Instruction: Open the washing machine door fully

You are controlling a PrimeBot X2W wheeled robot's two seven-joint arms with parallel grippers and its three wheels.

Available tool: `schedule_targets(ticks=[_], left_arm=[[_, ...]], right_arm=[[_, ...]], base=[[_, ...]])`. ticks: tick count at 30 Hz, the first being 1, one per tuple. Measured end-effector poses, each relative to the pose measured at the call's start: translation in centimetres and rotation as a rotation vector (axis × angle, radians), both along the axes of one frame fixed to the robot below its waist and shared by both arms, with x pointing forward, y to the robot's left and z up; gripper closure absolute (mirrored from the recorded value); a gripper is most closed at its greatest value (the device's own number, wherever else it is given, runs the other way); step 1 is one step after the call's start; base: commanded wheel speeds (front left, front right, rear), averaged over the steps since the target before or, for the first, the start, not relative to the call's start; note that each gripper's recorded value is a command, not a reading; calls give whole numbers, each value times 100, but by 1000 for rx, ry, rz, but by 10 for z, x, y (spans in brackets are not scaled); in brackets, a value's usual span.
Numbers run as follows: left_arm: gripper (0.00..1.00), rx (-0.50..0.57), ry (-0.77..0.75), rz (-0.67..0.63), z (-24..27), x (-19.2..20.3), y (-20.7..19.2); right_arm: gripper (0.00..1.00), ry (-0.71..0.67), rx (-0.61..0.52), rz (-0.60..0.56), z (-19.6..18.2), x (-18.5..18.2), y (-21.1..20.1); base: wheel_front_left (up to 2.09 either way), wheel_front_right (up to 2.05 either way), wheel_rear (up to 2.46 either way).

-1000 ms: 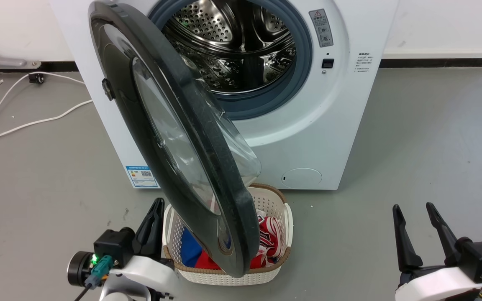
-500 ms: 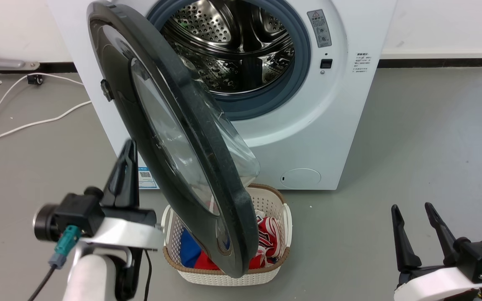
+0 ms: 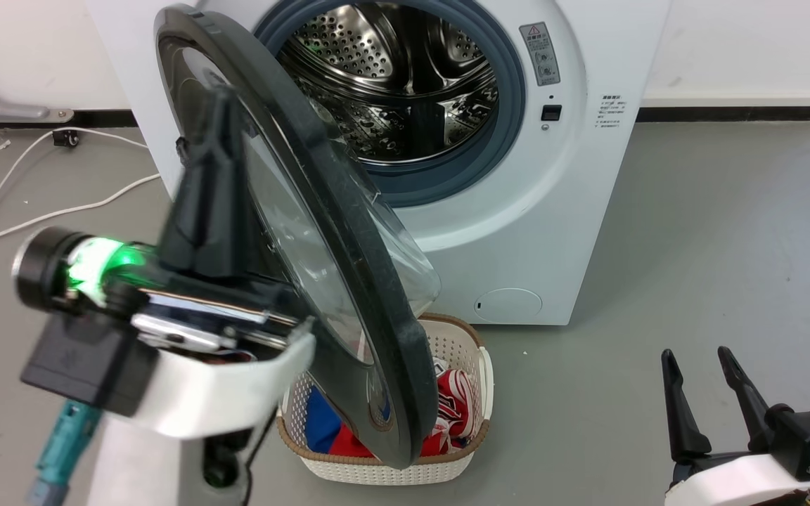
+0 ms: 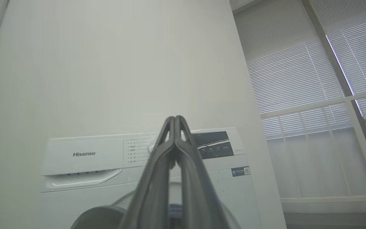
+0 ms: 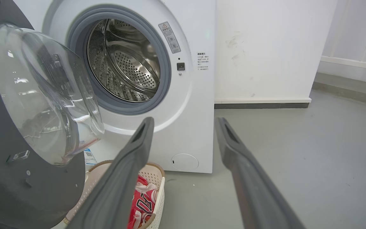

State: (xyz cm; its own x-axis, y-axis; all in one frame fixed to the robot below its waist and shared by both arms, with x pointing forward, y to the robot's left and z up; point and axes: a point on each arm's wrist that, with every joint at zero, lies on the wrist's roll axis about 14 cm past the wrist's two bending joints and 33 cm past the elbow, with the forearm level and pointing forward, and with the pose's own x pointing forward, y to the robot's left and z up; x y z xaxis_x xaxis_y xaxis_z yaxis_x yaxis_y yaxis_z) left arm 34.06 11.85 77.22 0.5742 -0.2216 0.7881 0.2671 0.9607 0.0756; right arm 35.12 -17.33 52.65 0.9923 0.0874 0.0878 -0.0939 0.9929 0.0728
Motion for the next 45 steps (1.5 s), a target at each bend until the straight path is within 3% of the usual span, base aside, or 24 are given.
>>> schedule_targets(ticks=[4,9,17,25,32,45], left_arm=[[100,12,-17,-117,6,-15,-31],[100,59,73,-309,-11,-27,-83],[100,166,391,-571,-83,-49,-149],[100,286,790,-743,-182,-77,-182],[100,303,941,-697,-233,-69,-177],[100,161,904,-393,-239,4,-123]], right_arm=[[0,-2,0,4,1,0,1],[0,2,-1,5,0,0,2],[0,16,-1,2,-5,1,1],[0,28,3,-3,-8,2,-1],[0,43,4,-5,-13,2,-1],[0,62,3,-9,-20,2,-2]], base=[[0,0,0],[0,0,0],[0,0,0],[0,0,0],[0,0,0],[0,0,0]])
